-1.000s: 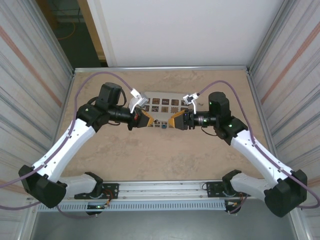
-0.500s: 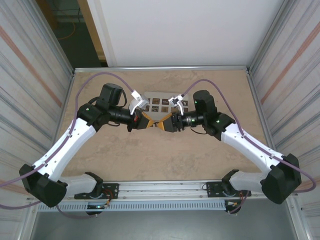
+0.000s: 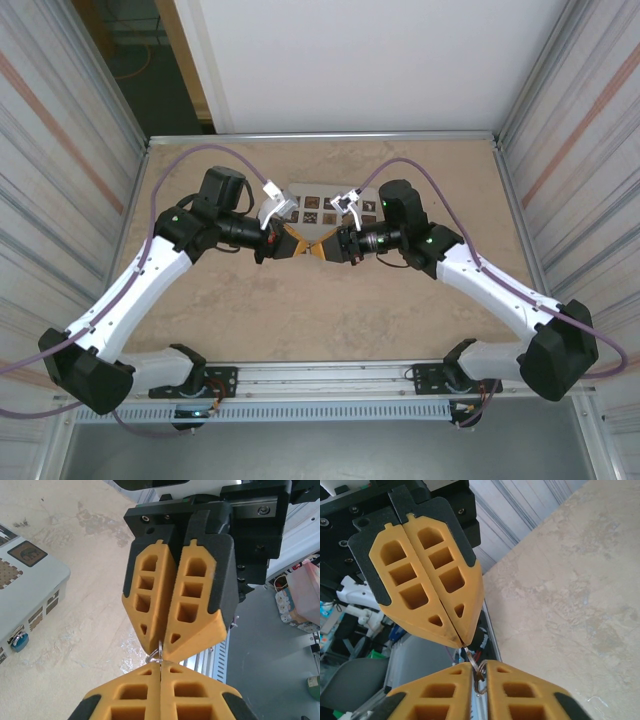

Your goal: Unlock the padlock with the key

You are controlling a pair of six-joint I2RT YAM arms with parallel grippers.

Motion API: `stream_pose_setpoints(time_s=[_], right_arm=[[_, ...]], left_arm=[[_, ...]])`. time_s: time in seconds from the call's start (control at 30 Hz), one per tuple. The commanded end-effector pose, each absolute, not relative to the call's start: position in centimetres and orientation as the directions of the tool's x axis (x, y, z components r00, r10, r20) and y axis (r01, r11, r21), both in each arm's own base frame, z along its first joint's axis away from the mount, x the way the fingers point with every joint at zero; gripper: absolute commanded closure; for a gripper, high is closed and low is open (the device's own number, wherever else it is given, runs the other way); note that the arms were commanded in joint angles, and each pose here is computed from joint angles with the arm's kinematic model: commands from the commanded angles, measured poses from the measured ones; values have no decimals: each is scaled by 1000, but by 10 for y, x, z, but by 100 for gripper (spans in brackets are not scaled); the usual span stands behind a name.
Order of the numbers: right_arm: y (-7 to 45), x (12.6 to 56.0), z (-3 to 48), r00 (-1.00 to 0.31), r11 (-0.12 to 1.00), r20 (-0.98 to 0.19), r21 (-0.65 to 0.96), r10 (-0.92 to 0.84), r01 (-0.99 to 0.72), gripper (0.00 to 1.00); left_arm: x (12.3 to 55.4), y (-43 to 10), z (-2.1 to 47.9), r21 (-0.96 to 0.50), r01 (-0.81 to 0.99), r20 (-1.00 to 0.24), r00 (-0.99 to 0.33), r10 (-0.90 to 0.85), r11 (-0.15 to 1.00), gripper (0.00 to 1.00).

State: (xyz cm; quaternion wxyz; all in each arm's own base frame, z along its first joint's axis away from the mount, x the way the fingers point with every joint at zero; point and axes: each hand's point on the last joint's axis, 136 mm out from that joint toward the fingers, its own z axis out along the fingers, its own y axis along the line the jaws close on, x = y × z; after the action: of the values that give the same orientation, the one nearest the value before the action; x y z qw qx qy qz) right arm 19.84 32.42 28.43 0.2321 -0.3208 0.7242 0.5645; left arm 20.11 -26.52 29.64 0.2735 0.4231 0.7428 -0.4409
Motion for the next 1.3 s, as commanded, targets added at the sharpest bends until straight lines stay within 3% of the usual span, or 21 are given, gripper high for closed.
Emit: stream_pose_setpoints(time_s=[0.0, 0.07, 0.23, 0.33, 0.5, 0.63, 0.8, 1.27], right_arm=[[328, 196, 299, -647, 117, -735, 638, -203, -761, 96], [326, 196, 299, -645, 125, -736, 634, -204, -763, 100], [321, 201, 297, -648, 175, -741, 624, -175, -762, 100], [318, 207, 298, -658, 199, -740, 630, -138, -751, 100], [313, 227, 309, -682, 222, -731, 668, 20, -710, 100], [310, 243, 325, -690, 219, -705, 708, 164, -672, 100], [311, 254, 335, -705, 201, -655, 755, 272, -624, 100], [323, 252, 330, -738, 191, -614, 789, 280, -584, 100]], left_arm=[[196, -266, 305, -416, 884, -796, -467, 386, 213, 100], [198, -265, 306, -404, 886, -799, -464, 384, 229, 99], [210, -258, 323, -391, 882, -840, -459, 288, 264, 62], [224, -248, 341, -401, 866, -878, -456, 144, 298, 46], [248, -225, 356, -481, 781, -874, -460, -155, 399, 29], [256, -215, 349, -591, 705, -805, -483, -345, 391, 27], [251, -227, 339, -610, 683, -787, -464, -406, 402, 24], [263, -254, 334, -679, 641, -718, -481, -503, 357, 27]])
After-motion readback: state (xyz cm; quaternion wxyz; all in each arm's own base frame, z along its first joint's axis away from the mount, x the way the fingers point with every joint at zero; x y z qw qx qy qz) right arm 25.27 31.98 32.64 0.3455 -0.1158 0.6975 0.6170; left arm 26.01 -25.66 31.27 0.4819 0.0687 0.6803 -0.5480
